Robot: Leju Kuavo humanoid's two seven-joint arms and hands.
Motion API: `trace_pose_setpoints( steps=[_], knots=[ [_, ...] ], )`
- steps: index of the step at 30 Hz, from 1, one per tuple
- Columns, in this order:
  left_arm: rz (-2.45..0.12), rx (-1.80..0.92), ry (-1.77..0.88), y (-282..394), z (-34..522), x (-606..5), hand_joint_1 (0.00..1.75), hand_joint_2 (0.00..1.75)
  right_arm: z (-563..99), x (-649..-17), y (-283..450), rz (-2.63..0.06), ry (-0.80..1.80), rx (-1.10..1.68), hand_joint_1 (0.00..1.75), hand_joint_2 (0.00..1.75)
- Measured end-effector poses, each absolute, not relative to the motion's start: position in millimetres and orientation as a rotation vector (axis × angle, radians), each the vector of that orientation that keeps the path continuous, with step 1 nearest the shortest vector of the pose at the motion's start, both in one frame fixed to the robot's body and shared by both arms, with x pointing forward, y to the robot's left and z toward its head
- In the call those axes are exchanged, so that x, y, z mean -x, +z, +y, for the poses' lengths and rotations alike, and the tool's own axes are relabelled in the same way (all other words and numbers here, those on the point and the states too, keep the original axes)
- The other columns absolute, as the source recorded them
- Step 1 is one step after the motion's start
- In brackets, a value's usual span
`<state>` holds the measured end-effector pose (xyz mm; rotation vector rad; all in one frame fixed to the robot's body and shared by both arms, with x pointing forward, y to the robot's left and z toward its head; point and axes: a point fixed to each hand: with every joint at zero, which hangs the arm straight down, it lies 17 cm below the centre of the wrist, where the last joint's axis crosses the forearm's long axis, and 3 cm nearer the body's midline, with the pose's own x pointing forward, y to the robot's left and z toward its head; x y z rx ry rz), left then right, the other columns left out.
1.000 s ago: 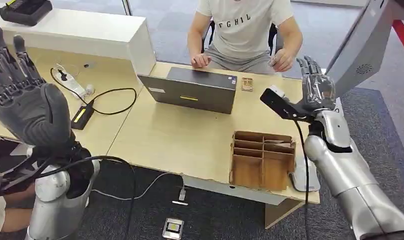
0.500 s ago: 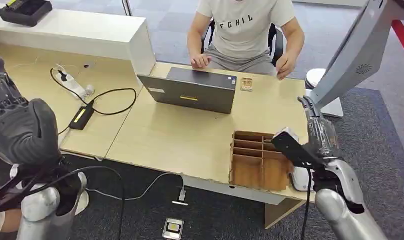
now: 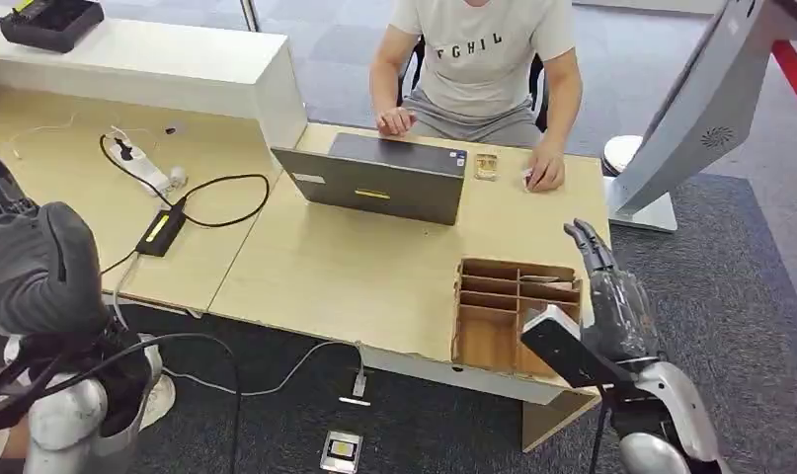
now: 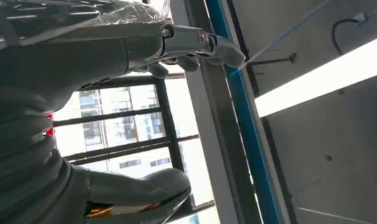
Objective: Pass the card to the sensor for recognition and then transmit it.
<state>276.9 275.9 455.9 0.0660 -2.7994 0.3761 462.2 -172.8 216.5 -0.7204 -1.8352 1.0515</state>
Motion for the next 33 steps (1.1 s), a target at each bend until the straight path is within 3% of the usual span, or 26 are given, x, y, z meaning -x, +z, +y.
trace_pose_setpoints(
  steps=[33],
  knots=[
    [-2.819, 0.095, 0.331, 464.8, 257.6, -291.5, 0.00, 1.75, -166.2, -487.5, 147.5, -1.687, 1.163, 0.849, 0.00, 1.75]
  ],
)
